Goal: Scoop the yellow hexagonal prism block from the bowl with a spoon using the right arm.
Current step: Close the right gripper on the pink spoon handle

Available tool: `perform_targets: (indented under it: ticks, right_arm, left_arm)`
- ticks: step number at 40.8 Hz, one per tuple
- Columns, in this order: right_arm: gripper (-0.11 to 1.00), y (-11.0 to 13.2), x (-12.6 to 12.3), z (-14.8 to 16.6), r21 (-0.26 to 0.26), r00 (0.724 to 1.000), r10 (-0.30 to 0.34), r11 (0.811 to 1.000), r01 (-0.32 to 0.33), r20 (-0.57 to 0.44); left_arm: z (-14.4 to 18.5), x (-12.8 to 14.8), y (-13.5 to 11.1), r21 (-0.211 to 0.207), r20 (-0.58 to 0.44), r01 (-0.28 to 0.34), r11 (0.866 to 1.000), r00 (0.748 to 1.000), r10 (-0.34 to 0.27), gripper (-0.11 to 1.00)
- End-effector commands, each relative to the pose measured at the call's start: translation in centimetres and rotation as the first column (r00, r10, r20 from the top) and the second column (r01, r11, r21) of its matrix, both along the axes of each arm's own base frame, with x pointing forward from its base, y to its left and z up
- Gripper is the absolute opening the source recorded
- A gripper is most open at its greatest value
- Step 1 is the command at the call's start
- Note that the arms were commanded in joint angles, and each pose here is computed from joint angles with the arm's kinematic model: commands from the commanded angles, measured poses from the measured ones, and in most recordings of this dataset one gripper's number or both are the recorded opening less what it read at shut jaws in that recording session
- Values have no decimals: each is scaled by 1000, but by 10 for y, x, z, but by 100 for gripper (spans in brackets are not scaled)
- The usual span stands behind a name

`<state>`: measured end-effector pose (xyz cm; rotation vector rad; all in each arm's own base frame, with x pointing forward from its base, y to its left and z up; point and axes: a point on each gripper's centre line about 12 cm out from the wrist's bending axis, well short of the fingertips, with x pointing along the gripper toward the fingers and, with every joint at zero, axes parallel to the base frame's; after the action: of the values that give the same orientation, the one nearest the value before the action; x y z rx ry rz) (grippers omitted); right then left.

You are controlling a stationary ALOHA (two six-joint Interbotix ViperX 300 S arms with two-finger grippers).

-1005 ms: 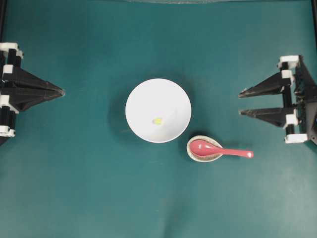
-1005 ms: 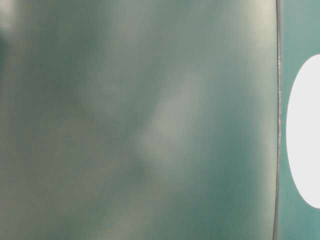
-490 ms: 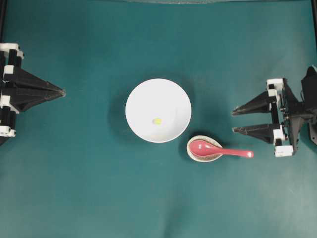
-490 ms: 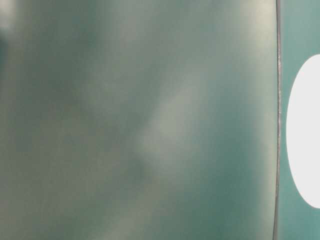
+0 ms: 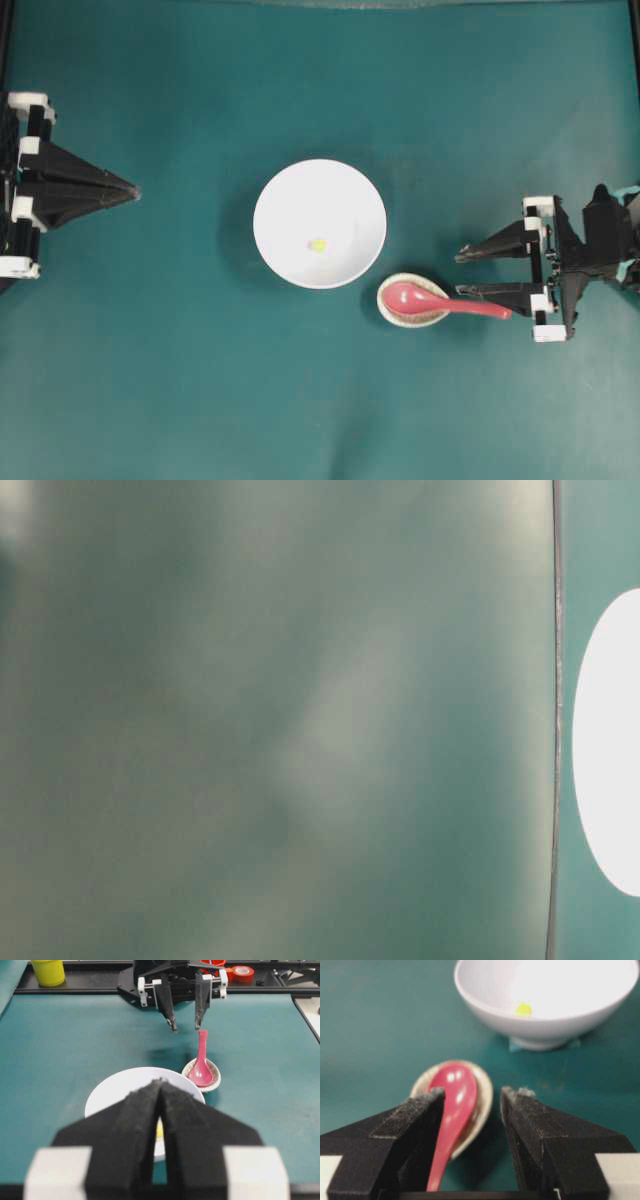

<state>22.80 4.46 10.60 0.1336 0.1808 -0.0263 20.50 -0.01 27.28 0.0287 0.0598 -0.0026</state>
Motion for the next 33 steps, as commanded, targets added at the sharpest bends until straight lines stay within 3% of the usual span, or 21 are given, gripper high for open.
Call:
perform_targets:
  ticks: [1, 15, 33]
  right_arm:
    - [54, 7, 3, -2, -8, 1000, -7, 1000, 7, 28]
    - [54, 30, 5, -19, -22, 1000, -3, 1000, 3, -10]
    - [54, 33, -3, -40, -32, 992, -42, 999, 38, -118]
  left_arm:
    - [5, 3, 0, 3, 12, 1, 1000, 1000, -1, -1]
    - [6, 3, 0, 3, 15, -1, 1000, 1000, 1, -1]
    - [6, 3, 0, 4, 18, 0, 1000, 1000, 0, -1]
